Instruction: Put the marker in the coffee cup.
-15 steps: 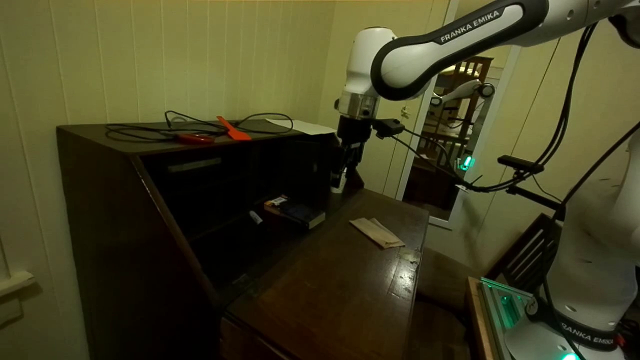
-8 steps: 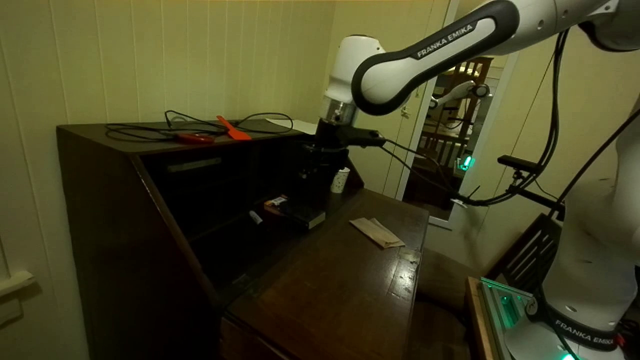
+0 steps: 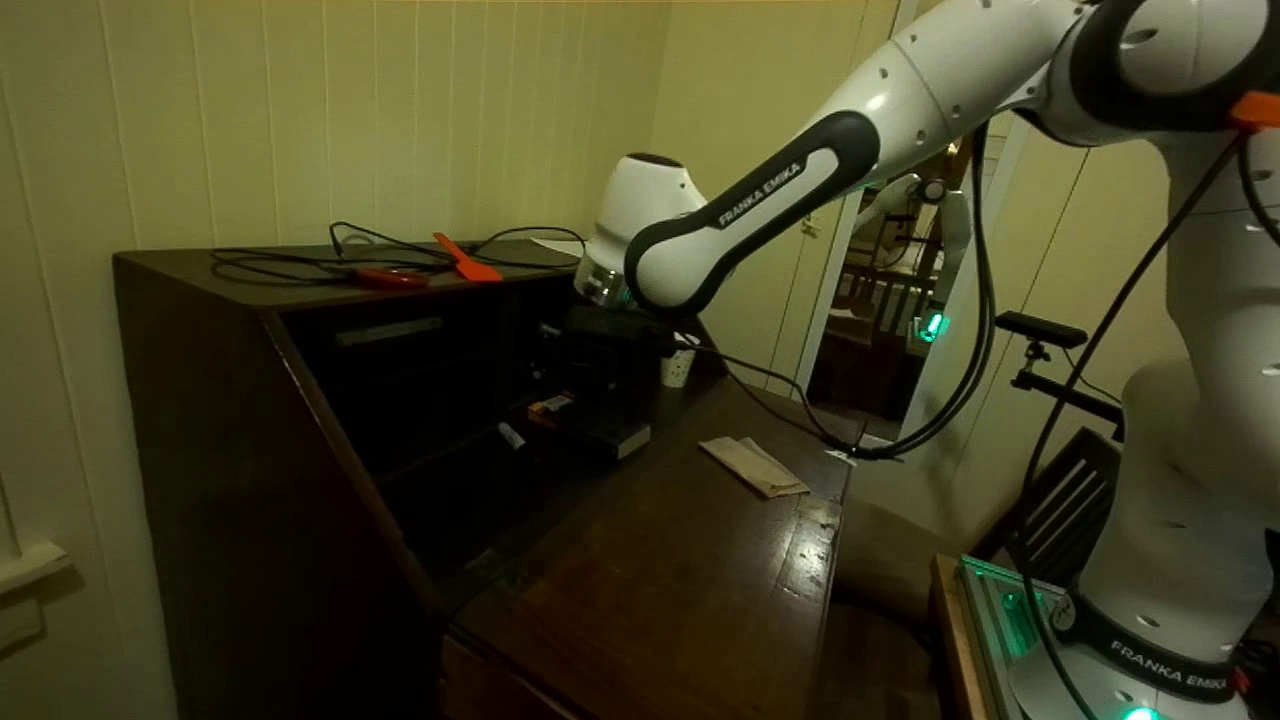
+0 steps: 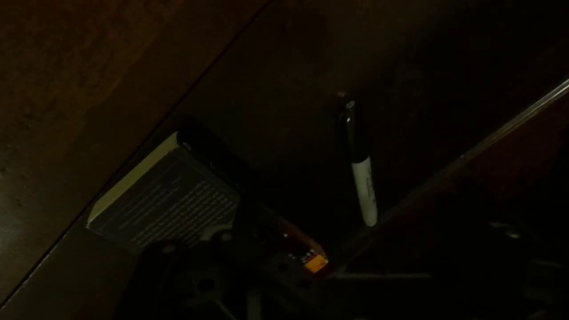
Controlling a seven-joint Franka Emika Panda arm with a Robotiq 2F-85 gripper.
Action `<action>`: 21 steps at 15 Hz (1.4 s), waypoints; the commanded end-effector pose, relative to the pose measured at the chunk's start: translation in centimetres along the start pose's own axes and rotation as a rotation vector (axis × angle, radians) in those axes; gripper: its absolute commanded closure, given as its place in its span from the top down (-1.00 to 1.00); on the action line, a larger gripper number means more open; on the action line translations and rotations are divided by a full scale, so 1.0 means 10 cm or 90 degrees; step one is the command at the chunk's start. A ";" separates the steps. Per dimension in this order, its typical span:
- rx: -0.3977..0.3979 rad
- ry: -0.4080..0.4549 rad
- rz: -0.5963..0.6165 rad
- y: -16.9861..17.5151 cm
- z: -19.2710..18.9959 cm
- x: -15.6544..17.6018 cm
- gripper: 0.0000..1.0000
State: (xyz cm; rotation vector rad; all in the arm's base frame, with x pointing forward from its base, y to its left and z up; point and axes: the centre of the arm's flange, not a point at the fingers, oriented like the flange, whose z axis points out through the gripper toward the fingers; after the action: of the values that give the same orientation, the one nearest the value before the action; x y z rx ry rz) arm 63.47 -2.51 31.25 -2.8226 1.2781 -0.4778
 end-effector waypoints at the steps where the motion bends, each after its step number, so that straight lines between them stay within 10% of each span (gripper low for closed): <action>1: -0.017 0.009 0.025 0.00 0.13 0.06 1.00; 16: -0.026 -0.039 -0.042 -0.28 0.96 -0.09 1.00; 21: -0.025 -0.018 -0.084 -0.36 1.02 0.10 0.69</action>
State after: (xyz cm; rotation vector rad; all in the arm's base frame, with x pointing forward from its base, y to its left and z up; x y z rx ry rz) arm 67.36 -1.61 22.26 -2.9348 1.1671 -0.3863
